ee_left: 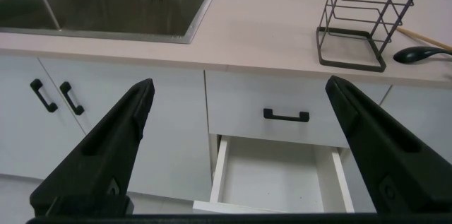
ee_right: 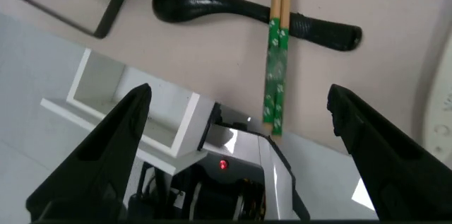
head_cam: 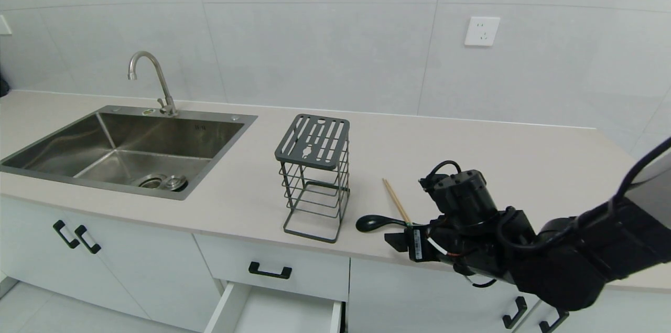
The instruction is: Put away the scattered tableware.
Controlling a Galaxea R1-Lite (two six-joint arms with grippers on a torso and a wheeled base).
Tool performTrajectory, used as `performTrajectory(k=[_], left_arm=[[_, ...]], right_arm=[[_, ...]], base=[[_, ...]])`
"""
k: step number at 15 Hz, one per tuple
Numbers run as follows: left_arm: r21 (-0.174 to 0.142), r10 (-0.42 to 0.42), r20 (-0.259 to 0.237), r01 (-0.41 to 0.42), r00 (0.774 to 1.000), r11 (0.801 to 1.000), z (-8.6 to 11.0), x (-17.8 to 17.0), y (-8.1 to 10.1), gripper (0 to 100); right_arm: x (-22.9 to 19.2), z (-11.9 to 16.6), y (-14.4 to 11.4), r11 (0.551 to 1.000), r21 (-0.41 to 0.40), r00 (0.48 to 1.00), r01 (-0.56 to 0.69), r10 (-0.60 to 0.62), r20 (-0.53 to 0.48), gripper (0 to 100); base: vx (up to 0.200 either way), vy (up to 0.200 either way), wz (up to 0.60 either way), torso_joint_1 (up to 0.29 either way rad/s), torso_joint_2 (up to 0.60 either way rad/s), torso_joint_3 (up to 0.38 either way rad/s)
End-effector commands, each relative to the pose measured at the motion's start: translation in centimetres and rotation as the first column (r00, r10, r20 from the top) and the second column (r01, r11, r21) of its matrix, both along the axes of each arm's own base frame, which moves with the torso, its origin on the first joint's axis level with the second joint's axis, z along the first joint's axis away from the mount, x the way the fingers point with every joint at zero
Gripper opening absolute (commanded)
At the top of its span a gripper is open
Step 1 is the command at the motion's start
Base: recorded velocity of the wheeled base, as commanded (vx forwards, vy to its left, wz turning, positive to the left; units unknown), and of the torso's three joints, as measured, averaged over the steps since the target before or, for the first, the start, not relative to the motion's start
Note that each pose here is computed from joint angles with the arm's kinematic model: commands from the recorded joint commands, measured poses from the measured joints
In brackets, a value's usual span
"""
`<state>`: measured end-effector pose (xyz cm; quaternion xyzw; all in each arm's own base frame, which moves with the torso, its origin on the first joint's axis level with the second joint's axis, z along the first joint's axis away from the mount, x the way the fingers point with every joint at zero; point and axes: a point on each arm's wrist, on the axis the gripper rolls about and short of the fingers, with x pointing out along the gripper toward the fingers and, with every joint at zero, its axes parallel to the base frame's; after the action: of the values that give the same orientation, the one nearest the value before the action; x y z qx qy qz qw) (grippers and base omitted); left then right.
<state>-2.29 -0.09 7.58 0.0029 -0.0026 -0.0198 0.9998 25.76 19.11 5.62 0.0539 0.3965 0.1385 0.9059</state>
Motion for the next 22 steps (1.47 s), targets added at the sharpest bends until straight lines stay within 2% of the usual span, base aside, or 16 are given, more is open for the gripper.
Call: performTrajectory(k=[1, 13, 14, 22], left_arm=[[0.000, 0.000, 0.000, 0.000, 1.000, 1.000, 0.0, 0.0, 0.0, 100], [0.000, 0.000, 0.000, 0.000, 1.000, 1.000, 0.0, 0.0, 0.0, 100], [0.000, 0.000, 0.000, 0.000, 1.000, 1.000, 0.0, 0.0, 0.0, 100], [0.000, 0.000, 0.000, 0.000, 1.000, 1.000, 0.0, 0.0, 0.0, 100]], right_arm=[[0.7, -1.8, 0.8, 0.999, -0.038, 1.000, 0.009, -0.010, -0.023, 100], [0.9, -3.2, 0.8, 0.998, -0.066, 0.998, 0.019, -0.022, -0.051, 100], [1.0, -3.3, 0.8, 0.997, -0.068, 0.998, 0.020, -0.024, -0.053, 0], [1.5, -2.9, -0.5, 0.994, -0.075, 0.996, 0.073, -0.076, -0.039, 0]], base=[[0.000, 0.000, 0.00, 0.000, 0.00, 0.000], [0.000, 0.000, 0.00, 0.000, 0.00, 0.000], [0.000, 0.000, 0.00, 0.000, 0.00, 0.000], [0.000, 0.000, 0.00, 0.000, 0.00, 0.000]])
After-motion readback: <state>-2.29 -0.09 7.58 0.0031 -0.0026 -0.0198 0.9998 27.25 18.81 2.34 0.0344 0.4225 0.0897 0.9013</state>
